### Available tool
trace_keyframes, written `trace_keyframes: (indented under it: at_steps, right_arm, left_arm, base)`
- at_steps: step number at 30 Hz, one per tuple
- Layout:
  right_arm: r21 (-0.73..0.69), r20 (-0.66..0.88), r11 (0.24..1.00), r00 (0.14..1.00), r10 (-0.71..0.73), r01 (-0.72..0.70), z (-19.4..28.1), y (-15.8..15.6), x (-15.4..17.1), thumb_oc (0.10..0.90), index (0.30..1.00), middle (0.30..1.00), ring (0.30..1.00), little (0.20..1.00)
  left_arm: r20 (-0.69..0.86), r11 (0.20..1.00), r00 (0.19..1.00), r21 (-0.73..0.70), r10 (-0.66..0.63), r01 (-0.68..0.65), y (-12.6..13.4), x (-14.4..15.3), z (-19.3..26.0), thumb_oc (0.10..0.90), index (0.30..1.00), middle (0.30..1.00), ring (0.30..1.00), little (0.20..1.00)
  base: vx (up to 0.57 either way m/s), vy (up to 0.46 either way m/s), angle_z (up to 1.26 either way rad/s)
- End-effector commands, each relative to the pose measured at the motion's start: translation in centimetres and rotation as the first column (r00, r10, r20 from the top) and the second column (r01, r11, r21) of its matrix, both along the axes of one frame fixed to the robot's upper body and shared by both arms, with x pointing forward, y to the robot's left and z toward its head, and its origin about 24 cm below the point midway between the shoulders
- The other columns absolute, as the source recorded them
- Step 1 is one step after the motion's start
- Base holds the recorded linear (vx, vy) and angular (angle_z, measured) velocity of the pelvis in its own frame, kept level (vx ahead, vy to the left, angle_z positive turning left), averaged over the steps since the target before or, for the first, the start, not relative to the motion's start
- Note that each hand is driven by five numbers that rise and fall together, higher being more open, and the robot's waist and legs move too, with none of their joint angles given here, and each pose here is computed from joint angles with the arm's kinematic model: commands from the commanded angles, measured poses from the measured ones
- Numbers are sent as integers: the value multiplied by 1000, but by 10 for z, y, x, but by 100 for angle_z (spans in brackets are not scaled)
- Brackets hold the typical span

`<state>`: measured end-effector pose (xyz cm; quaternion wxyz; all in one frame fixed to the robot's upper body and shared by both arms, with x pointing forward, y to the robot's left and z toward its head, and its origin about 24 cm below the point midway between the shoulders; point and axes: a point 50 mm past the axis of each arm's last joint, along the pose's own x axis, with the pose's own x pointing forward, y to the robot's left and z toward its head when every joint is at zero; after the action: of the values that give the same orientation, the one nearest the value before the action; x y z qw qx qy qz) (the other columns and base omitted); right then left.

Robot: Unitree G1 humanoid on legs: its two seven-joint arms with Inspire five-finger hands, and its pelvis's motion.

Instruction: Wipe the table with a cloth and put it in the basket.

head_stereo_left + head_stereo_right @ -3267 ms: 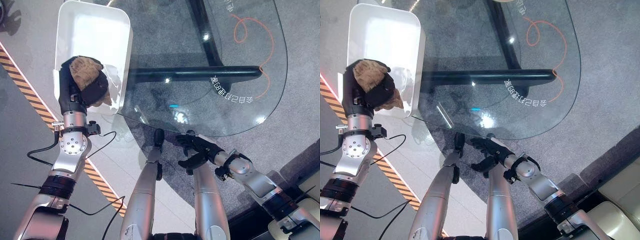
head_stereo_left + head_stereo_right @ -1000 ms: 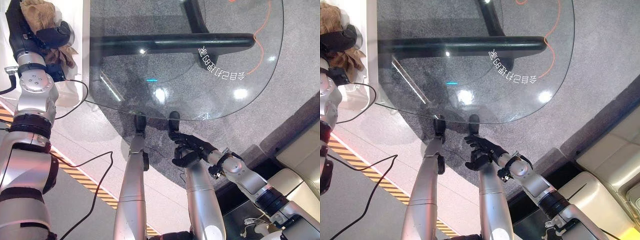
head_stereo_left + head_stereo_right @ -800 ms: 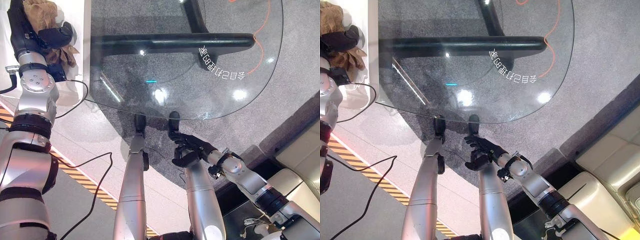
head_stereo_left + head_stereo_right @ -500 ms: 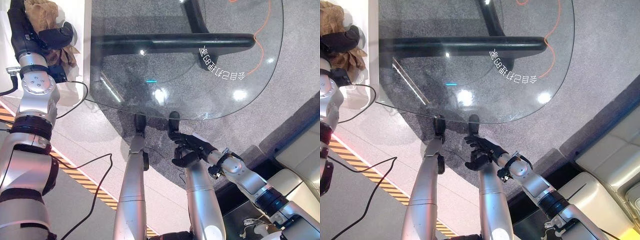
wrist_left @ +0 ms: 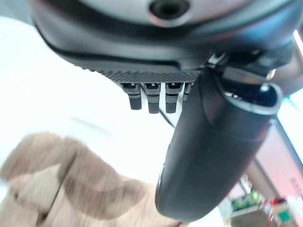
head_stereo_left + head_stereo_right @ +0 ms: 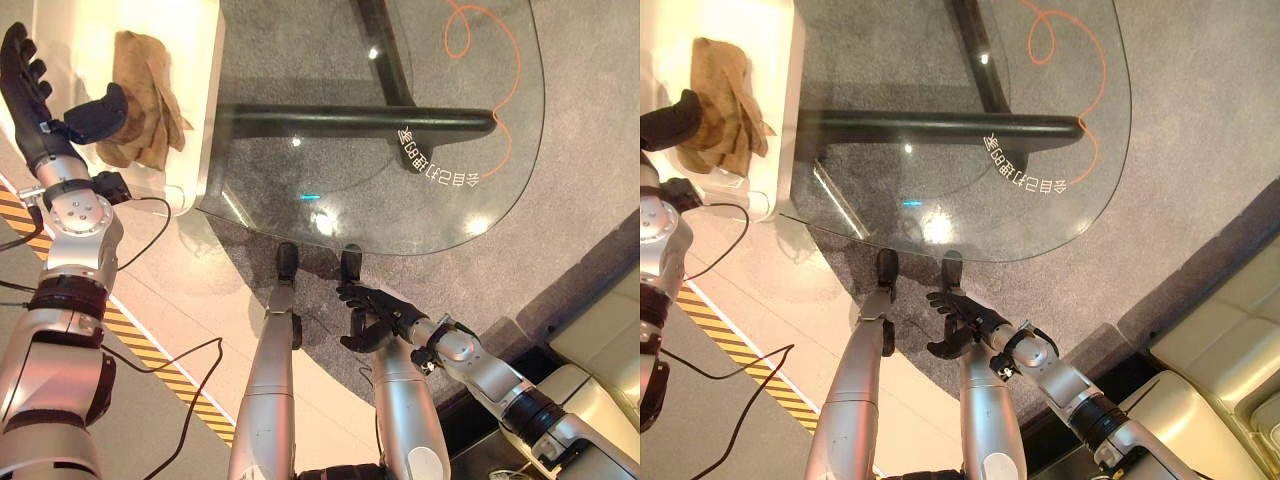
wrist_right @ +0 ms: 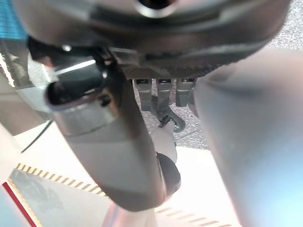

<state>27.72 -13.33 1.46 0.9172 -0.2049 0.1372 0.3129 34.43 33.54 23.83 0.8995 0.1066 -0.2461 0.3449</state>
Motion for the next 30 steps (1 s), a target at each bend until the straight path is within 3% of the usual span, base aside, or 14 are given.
trace_keyframes:
  at_steps: [1,7,10,14,19,22,25,28,30]
  right_arm:
    - [114,-34,993,999,16,-13,-8,12,-24,800,900,900,900,900]
    - [117,-52,993,998,-22,28,-13,8,-24,800,900,900,900,900]
    - [121,-65,989,995,-79,86,-20,3,-22,800,900,900,900,900]
    - [103,-99,979,981,-165,175,-36,-8,-25,800,900,900,900,900]
    - [94,-157,948,945,-288,305,-52,-24,-29,800,900,900,900,900]
    - [61,-213,907,893,-397,417,-70,-43,-39,800,900,900,900,900]
    - [44,-338,802,764,-549,595,-95,-64,-58,800,900,900,900,900]
    - [-19,-460,702,617,-638,712,-120,-77,-83,800,900,900,900,900]
    - [-73,-479,685,577,-662,725,-130,-80,-95,800,900,900,900,900]
  left_arm:
    - [290,998,955,11,63,-69,16,-30,44,800,900,900,900,900]
    - [224,1000,975,-17,-9,13,11,-33,8,800,900,900,900,900]
    - [106,984,981,-63,-162,169,-15,-27,-41,800,900,900,900,900]
    - [-48,916,931,-206,-361,344,-62,-36,-114,800,900,900,900,900]
    - [-199,828,836,-376,-511,417,-93,-57,-178,800,900,900,900,900]
    - [-293,759,752,-519,-591,394,-102,-83,-229,800,900,900,900,900]
    - [-452,782,672,-530,-587,327,-106,-115,-273,800,900,900,900,900]
    - [-566,776,594,-607,-572,170,-108,-145,-315,800,900,900,900,900]
    - [-599,754,548,-651,-584,91,-111,-162,-334,800,900,900,900,900]
  base:
    - [-46,-89,4]
    - [-65,-123,4]
    - [-91,-143,3]
    - [-78,-131,2]
    - [-60,-111,-2]
    - [4,-87,0]
    - [67,-107,2]
    - [110,-71,-1]
    - [98,-44,-4]
